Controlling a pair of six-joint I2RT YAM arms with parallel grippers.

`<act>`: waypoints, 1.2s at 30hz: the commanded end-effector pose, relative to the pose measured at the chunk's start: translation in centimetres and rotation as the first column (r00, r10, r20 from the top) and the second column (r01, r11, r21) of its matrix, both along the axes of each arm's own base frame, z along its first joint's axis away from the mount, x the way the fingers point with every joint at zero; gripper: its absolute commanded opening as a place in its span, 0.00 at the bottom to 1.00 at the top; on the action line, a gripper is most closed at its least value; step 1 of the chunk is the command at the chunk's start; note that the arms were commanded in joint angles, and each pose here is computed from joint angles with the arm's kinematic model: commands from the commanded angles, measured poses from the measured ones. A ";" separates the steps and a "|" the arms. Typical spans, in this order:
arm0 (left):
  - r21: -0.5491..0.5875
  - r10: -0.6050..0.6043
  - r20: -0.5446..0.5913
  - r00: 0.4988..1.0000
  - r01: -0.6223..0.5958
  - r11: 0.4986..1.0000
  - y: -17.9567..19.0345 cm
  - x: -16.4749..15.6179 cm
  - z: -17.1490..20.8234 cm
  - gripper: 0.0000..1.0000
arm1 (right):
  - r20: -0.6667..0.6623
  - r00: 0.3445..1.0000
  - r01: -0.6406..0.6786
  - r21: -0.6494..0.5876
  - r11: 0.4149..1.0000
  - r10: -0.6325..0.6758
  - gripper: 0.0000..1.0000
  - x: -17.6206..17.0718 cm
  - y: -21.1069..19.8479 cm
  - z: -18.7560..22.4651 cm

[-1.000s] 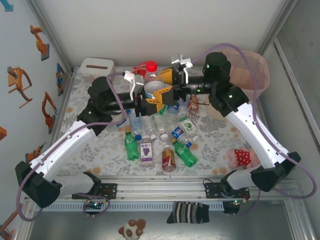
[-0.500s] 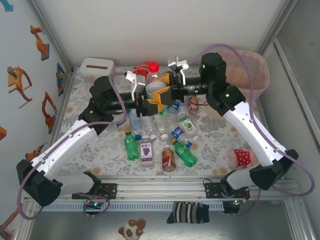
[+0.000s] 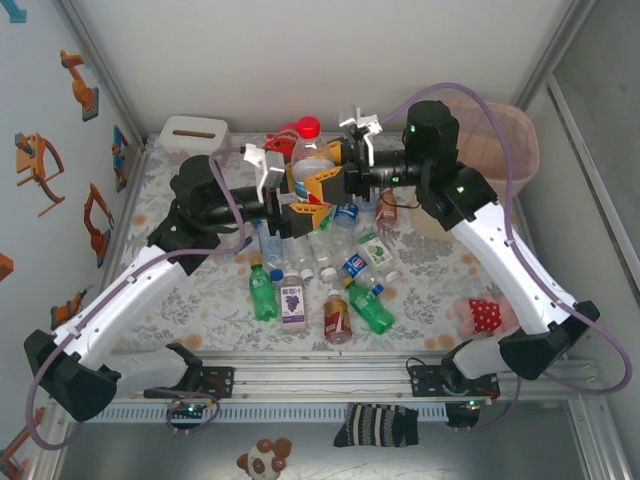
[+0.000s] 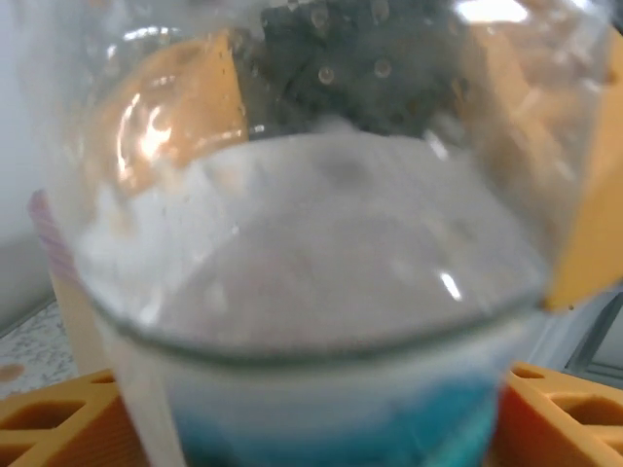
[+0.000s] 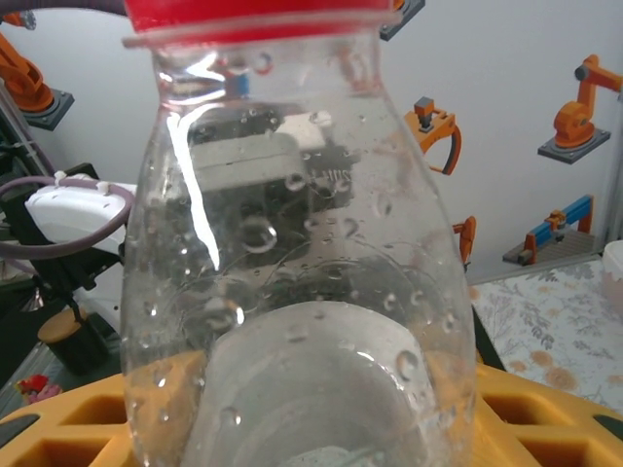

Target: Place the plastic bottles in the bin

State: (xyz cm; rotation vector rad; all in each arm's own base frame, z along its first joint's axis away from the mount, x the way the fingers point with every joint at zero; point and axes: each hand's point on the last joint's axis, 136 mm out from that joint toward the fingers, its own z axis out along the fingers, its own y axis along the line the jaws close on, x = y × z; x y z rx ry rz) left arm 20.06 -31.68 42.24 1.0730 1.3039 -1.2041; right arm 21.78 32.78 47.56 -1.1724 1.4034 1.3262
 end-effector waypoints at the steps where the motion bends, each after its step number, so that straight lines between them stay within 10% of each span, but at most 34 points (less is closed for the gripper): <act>1: -0.002 0.069 0.069 0.995 -0.069 0.998 1.4 -0.5 0.8 0.81 | 0.033 0.996 0.084 0.014 0.996 -0.084 0.54 1.1 -1.1 1.7; 15: 0.092 0.358 0.063 0.931 -0.363 0.927 4.8 2.5 -0.6 0.83 | -0.008 0.819 0.567 -0.154 0.810 -0.574 0.55 11.0 -11.4 1.0; 25: 0.150 0.428 0.020 0.903 -0.426 0.892 5.3 3.9 -2.1 0.82 | 0.037 0.441 0.816 -0.433 0.383 -0.897 0.55 18.4 -24.3 -4.1; 36: 0.159 0.464 -0.032 0.885 -0.454 0.877 5.9 5.4 -3.4 0.82 | 0.263 0.115 0.741 -0.665 -0.094 -0.958 0.56 21.8 -36.5 -10.7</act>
